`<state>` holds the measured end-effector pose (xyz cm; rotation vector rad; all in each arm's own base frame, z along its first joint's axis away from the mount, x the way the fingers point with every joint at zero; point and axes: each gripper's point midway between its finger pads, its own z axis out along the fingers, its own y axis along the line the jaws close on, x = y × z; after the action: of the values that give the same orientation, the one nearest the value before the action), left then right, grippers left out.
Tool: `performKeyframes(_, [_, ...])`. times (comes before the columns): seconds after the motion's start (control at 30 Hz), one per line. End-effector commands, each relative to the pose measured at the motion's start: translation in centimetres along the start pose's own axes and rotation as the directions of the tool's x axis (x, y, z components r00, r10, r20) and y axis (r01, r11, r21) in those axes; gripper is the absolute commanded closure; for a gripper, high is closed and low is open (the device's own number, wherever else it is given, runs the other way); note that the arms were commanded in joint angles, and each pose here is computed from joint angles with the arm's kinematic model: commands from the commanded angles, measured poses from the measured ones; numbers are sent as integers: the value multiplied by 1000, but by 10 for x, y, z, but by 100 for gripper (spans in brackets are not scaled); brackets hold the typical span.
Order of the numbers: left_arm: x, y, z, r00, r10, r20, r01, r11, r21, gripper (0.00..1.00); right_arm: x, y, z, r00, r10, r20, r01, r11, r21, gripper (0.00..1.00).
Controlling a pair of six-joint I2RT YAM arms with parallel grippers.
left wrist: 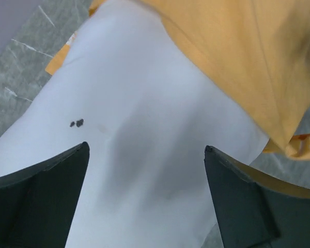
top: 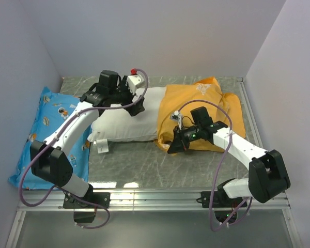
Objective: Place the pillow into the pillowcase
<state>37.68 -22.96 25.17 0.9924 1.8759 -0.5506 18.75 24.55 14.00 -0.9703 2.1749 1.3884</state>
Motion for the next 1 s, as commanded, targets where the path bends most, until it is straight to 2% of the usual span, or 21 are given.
performKeyframes(0.0, [44, -17, 18, 988, 128, -88, -117, 985, 125, 1, -2, 28, 0, 997, -54, -54, 50, 996, -69, 74])
performKeyframes(0.03, [57, -15, 28, 983, 146, -112, -131, 982, 138, 1, -7, 32, -5, 997, -57, -56, 53, 996, -72, 62])
performKeyframes(0.07, [81, -11, 35, 975, 155, -160, -136, 983, 124, 3, -28, 41, -15, 995, -99, -31, 97, 993, -67, 45])
performKeyframes(0.1, [91, -9, 40, 970, 171, -173, -151, 980, 127, 9, -34, 40, -29, 996, -83, -31, 81, 996, -44, 41])
performKeyframes(0.13, [103, -10, 42, 963, 192, -189, -166, 976, 142, 16, -47, 41, -39, 996, -91, -4, 91, 996, -23, 38])
performKeyframes(0.17, [124, -17, 43, 952, 219, -213, -183, 967, 178, 28, -64, 39, -51, 994, -100, 37, 99, 995, 9, 37])
performKeyframes(0.2, [131, -20, 43, 952, 227, -206, -189, 964, 190, 37, -101, 32, -76, 983, -124, 134, 113, 990, 86, 32])
performKeyframes(0.3, [152, -41, 32, 922, 349, -170, -300, 918, 258, 63, -166, 5, -112, 946, -144, 291, 56, 955, 291, 31])
performKeyframes(0.33, [158, -47, 28, 907, 387, -169, -333, 902, 276, 67, -188, -15, -124, 924, -212, 319, 66, 908, 413, 29])
performKeyframes(0.37, [176, -57, 19, 870, 459, -178, -389, 863, 323, 74, -200, -26, -129, 915, -242, 321, 65, 877, 477, 28])
performKeyframes(0.43, [184, -72, 9, 806, 571, -154, -490, 791, 365, 76, -226, -46, -123, 915, -263, 306, 66, 845, 530, 28])
performKeyframes(0.47, [201, -81, 3, 793, 588, -161, -494, 775, 395, 75, -236, -61, -111, 925, -257, 279, 68, 837, 544, 28])
performKeyframes(0.53, [194, -93, -7, 802, 587, -109, -504, 764, 403, 71, -227, -83, -90, 956, -212, 201, 58, 812, 580, 28])
performKeyframes(0.57, [184, -98, -14, 822, 560, -103, -475, 774, 419, 59, -213, -96, -62, 976, -172, 137, 64, 820, 568, 27])
performKeyframes(0.63, [150, -108, -26, 892, 448, -64, -384, 825, 416, 44, -181, -111, -34, 994, -102, 42, 62, 830, 554, 27])
performKeyframes(0.67, [108, -106, -33, 917, 398, 19, -373, 839, 396, 30, -151, -119, -16, 998, -57, -22, 60, 839, 541, 27])
performKeyframes(0.7, [84, -103, -37, 931, 362, 53, -355, 860, 367, 24, -136, -123, -4, 997, -48, -56, 70, 846, 529, 27])
performKeyframes(0.73, [61, -98, -42, 964, 258, 60, -264, 909, 323, 18, -121, -125, 4, 995, -43, -85, 81, 852, 517, 27])
performKeyframes(0.77, [29, -74, -48, 968, 228, 101, -245, 943, 224, 8, -92, -124, 12, 991, -31, -130, 91, 869, 486, 29])
performKeyframes(0.87, [-15, -26, -53, 973, 175, 153, -193, 975, 109, 2, -59, -115, 24, 978, -113, -176, 183, 871, 457, 34])
performKeyframes(0.97, [-11, 9, -30, 985, 143, 91, -151, 985, 83, 1, -44, -109, 27, 965, -181, -190, 249, 862, 441, 37])
